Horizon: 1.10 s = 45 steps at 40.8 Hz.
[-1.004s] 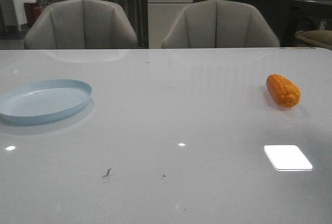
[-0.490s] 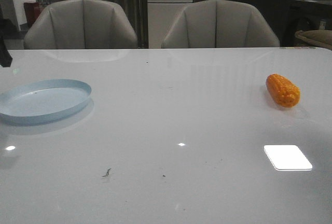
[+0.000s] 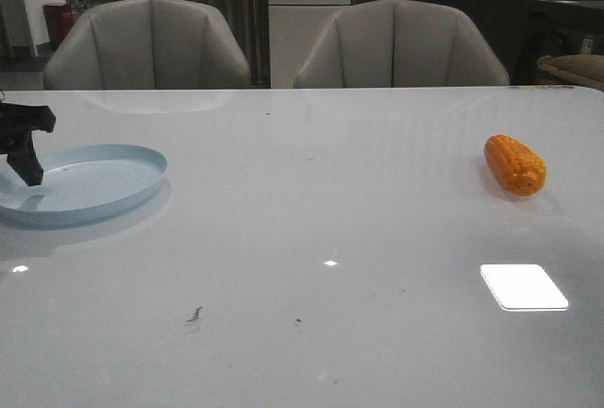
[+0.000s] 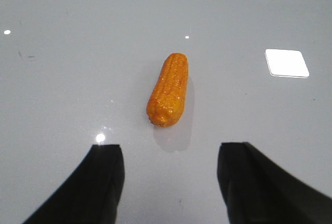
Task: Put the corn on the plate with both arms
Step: 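Grip the rim of the light blue plate with the left gripper and lift it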
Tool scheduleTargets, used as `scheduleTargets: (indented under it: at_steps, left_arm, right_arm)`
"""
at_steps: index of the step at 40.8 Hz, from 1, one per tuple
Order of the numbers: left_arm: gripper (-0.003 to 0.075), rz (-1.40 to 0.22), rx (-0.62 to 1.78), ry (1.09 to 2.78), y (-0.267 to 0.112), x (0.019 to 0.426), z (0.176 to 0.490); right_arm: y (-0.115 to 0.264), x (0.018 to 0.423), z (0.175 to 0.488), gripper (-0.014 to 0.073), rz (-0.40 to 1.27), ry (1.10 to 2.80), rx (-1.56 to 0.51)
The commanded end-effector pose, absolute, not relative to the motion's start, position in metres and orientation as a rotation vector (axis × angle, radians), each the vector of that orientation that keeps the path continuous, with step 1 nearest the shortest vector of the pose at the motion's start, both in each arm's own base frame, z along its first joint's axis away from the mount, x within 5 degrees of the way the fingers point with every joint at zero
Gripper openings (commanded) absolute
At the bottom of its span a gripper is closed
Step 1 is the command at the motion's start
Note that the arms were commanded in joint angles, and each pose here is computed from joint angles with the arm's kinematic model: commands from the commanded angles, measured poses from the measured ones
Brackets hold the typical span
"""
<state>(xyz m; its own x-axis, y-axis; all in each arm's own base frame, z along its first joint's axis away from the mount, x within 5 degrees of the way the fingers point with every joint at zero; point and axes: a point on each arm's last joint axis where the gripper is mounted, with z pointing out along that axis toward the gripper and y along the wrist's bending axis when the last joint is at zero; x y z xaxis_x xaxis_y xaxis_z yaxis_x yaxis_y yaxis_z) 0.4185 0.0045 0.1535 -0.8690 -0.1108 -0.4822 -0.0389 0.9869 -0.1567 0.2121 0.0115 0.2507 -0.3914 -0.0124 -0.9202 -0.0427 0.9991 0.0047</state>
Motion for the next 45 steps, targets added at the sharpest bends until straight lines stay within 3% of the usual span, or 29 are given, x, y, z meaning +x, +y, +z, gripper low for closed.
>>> scheduleTargets:
  at_steps: [1,6,11,21,34,45]
  left_arm:
    - [0.0413,-0.201,-0.138,2.506,0.004,0.425,0.182]
    - [0.0305,-0.201,-0.138,2.506,0.004,0.425,0.182]
    - [0.0087,-0.202,-0.137,2.508,0.004,0.425,0.182]
    - [0.0094,-0.275,-0.195,2.478,0.001,0.432,0.195]
    - [0.0094,-0.495,-0.237,2.393,-0.013,0.452,0.25]
    - [0.0094,-0.598,-0.083,2.342,-0.065,0.456,0.283]
  right_arm:
    - [0.01,0.217,0.272,0.0508,0.014,1.846,-0.038]
    - [0.01,0.217,0.272,0.0508,0.014,1.846,-0.038]
    - [0.01,0.217,0.272,0.0508,0.014,1.846,-0.038]
    - [0.01,0.217,0.272,0.0508,0.014,1.846,-0.038]
    - [0.01,0.217,0.272,0.0508,0.014,1.846,-0.038]
    - [0.01,0.217,0.272,0.0508,0.014,1.846,-0.038]
